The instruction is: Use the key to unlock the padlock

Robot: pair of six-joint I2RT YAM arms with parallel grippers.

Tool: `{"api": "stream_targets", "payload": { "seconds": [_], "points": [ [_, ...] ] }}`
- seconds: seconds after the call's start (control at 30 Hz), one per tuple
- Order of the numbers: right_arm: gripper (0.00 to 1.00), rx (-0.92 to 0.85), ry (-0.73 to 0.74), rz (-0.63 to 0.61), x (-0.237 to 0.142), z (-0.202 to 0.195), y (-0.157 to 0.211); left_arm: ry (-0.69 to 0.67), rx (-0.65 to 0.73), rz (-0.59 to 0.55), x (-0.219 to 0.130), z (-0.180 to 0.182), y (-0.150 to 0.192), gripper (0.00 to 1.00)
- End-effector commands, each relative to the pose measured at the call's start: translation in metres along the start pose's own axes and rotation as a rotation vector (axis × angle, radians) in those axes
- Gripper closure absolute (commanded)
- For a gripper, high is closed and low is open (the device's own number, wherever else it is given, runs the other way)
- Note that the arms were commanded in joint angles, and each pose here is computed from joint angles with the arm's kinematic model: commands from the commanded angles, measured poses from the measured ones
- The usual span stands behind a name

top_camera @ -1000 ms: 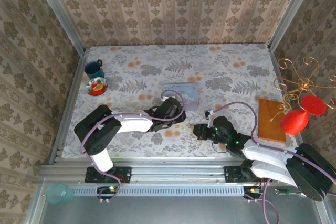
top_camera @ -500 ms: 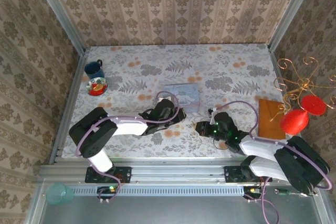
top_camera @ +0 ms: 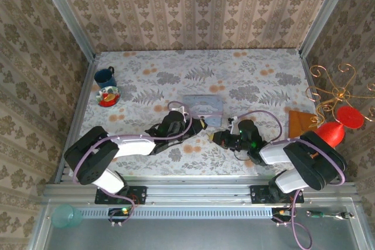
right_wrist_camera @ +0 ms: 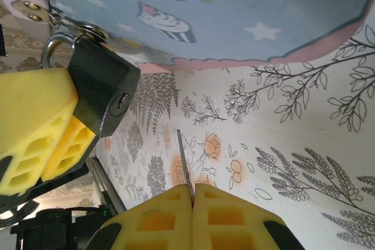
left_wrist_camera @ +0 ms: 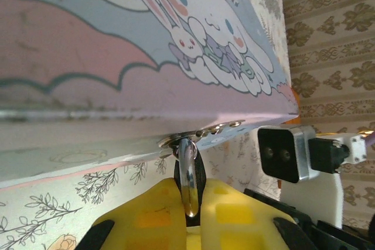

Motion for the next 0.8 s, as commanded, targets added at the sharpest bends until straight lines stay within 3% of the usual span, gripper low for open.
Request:
{"api": "stream_targets", "payload": {
  "seconds": [0.0,0.77],
  "points": [
    [1.0,-0.003,-0.085,-0.012,0.0,0.012,-0.009,0.115,0.02,0.008,-0.008,-0.018,-0.003,0.98],
    [1.0,-0.023,-0.185,-0.009,-0.011,0.023,-0.024,0.23,0.028,0.084,-0.013,-0.033,-0.002,1.0]
  ]
}}
Point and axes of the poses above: each hand's point on the last joint's axis, 136 mm out from that joint toward the fingers, its own x axis out along the fingers, its own z axis along the line the jaws close on, y = z × x, the point moved 5 cm from there along -x, back along the fingers, and after that the axes turned 12 degrees about -x, right-handed, at the moved point
